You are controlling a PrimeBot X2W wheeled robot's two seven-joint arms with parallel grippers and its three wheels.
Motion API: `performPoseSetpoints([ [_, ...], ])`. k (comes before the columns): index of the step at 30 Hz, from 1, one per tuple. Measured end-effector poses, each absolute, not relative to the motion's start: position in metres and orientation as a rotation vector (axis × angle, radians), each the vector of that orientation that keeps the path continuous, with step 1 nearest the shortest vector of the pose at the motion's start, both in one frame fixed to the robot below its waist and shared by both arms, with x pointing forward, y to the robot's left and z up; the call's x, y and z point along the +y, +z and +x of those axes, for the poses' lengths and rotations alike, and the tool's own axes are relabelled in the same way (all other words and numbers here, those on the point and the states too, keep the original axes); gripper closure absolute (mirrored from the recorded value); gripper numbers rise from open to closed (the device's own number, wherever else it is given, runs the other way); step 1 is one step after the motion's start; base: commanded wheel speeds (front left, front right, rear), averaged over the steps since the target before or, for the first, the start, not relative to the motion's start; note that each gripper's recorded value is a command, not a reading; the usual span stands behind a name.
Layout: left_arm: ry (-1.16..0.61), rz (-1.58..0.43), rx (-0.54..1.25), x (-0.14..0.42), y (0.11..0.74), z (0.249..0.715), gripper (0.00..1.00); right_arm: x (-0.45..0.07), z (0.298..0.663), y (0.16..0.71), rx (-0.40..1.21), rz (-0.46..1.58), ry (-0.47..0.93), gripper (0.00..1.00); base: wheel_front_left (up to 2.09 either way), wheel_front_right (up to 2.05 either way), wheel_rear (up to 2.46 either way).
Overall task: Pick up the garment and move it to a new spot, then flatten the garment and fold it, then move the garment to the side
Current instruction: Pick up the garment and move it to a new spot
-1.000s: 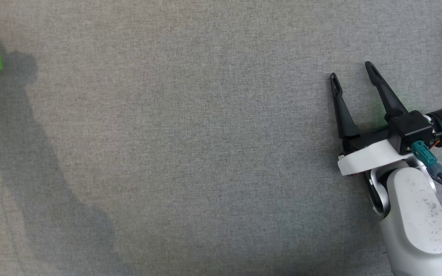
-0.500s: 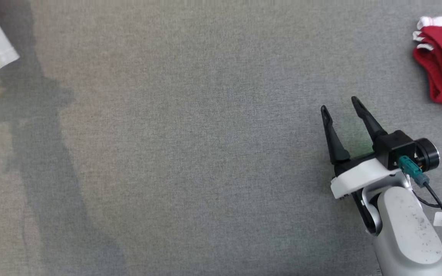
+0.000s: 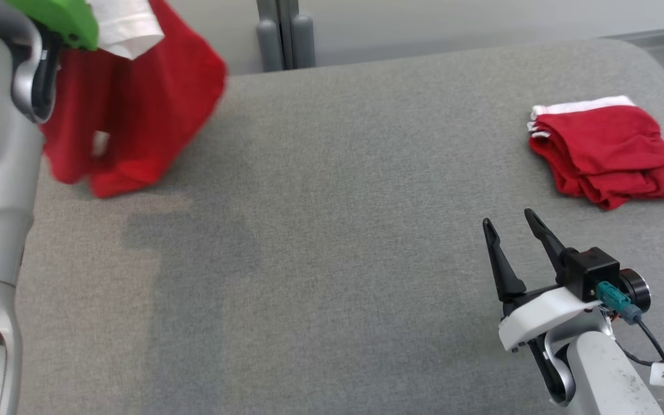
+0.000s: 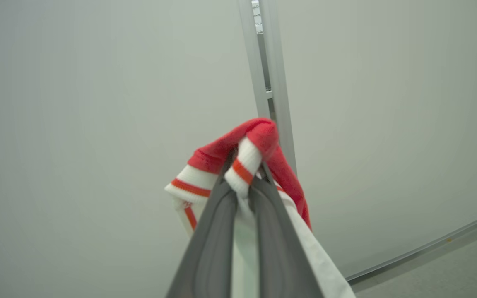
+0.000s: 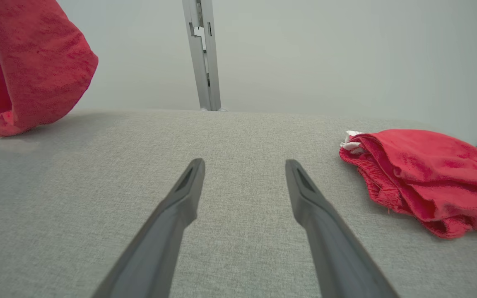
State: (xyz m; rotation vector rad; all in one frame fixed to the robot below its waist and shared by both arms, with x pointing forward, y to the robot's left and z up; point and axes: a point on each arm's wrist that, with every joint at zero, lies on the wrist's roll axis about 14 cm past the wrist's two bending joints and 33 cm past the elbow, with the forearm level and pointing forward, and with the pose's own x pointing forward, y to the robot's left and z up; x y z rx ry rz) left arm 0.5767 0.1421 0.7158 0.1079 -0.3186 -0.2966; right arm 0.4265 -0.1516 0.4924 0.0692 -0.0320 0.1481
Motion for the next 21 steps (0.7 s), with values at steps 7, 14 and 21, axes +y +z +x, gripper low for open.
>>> performPoseSetpoints([
  [7,-0.481,0.039,-0.485,0.057,0.798,0.537,1.0,-0.175,0.406,0.525,-0.118,0.087,0.082,0.0,0.0,0.0,0.0],
  [14,-0.531,-0.047,-0.418,0.027,0.771,0.536,1.0,-0.197,0.395,0.532,-0.14,0.096,0.022,0.0,0.0,0.0,0.0],
  [21,-0.388,-0.168,-0.106,0.074,0.618,0.543,1.0,-0.203,0.399,0.522,-0.116,0.1,0.001,0.0,0.0,0.0,0.0],
])
